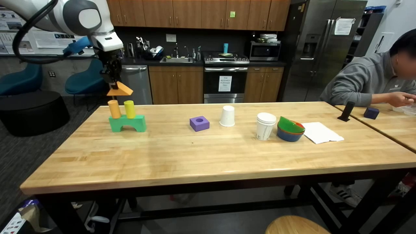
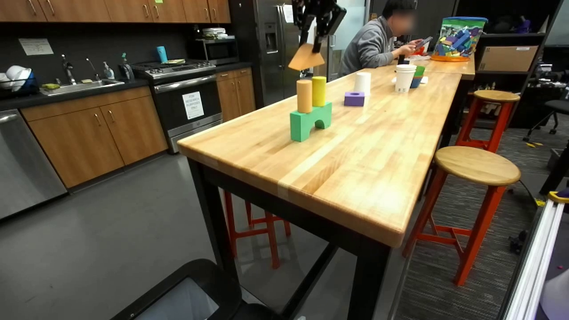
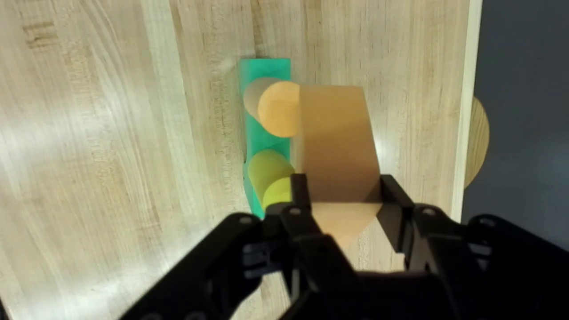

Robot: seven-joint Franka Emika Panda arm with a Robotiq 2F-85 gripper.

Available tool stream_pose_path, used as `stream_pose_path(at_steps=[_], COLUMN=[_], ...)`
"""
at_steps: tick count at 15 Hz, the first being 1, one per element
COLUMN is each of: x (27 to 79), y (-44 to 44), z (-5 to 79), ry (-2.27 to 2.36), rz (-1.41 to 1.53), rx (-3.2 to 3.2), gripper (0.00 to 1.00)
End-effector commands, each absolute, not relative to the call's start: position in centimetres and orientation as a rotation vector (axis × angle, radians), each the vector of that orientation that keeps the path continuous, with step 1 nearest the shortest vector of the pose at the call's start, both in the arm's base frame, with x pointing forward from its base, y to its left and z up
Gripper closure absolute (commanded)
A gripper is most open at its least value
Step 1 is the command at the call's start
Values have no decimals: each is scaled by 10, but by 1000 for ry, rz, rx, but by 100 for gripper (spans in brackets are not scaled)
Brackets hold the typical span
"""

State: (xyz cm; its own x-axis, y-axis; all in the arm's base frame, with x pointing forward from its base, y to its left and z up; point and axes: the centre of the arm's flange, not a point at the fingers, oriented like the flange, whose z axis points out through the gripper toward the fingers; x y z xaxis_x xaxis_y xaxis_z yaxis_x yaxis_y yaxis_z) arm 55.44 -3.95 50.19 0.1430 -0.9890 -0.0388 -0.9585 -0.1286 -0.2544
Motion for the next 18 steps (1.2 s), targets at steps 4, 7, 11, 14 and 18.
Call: stream_pose_path(at_steps=[4,7,11,14,18], x=[558,558,556,555,553], y=[-33,-32,-34,-34,-35], z=[504,506,504,500,498], ry=[1959,1965,1974,1977,1984], rz=[-199,-195,-184,-171,-163], rx=[-2157,-2155,-2146,-2147,-2147], gripper=[84,84,84,84,84])
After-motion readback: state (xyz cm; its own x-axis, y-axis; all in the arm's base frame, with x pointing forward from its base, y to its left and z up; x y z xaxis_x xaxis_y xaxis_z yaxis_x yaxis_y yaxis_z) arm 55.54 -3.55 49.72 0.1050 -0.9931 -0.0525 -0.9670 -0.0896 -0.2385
